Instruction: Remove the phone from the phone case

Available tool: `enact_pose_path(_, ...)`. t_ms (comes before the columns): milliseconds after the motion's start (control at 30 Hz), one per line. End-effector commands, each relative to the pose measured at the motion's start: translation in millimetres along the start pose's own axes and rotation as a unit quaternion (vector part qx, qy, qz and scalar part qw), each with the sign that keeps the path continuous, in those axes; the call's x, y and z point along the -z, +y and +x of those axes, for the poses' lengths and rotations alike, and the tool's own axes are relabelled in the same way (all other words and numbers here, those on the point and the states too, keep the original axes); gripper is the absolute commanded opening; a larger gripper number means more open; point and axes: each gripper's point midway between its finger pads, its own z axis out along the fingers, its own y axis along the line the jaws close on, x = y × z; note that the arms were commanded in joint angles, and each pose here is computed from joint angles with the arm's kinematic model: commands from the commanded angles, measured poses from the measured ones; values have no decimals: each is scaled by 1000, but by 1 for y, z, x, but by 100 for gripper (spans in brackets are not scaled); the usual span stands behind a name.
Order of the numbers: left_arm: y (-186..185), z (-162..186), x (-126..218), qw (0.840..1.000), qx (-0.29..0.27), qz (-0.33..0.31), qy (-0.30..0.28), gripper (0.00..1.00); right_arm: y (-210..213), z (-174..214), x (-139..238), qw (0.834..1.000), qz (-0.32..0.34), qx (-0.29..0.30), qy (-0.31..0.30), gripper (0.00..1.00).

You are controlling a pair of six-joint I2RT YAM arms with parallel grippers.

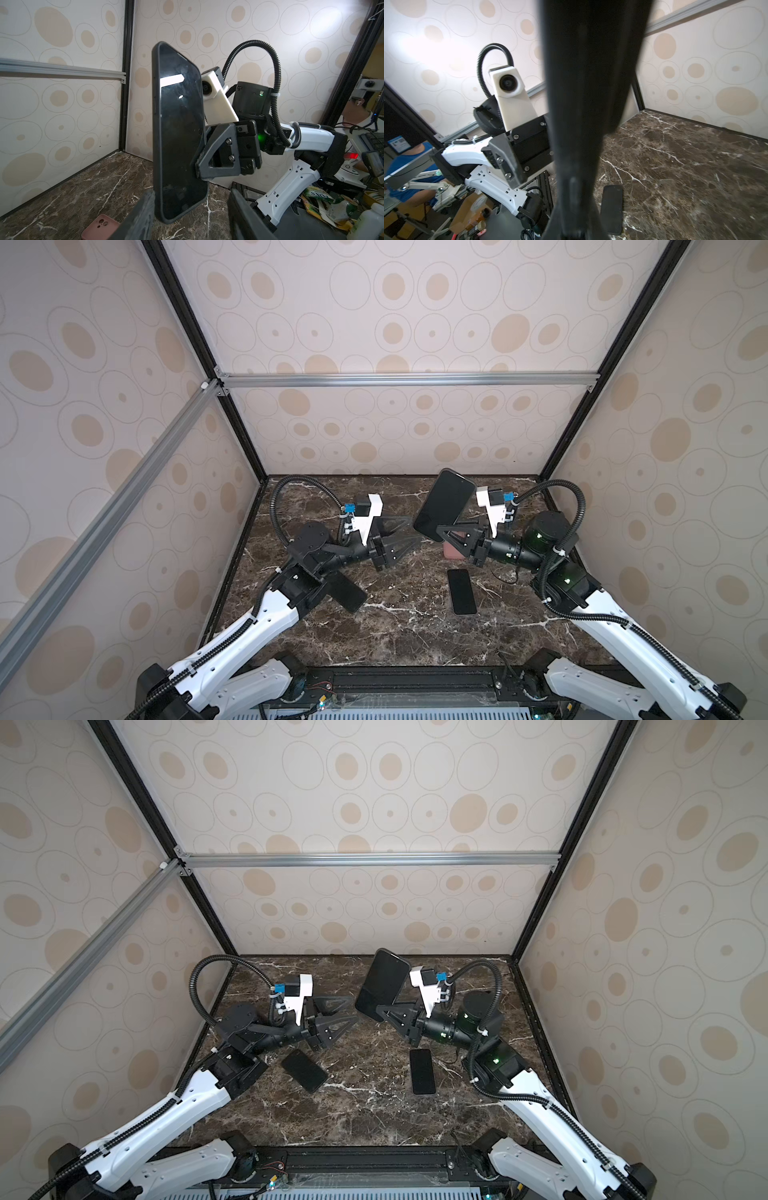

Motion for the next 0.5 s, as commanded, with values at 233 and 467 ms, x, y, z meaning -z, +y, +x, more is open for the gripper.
enact_pose_path(233,-29,-23,4,995,23,92,-34,38,41,-25,-1,992,-120,30,-32,0)
enact_pose_path(467,-46,-26,7,988,33,144,-33,30,47,-27,-8,987,-154,29,-20,0)
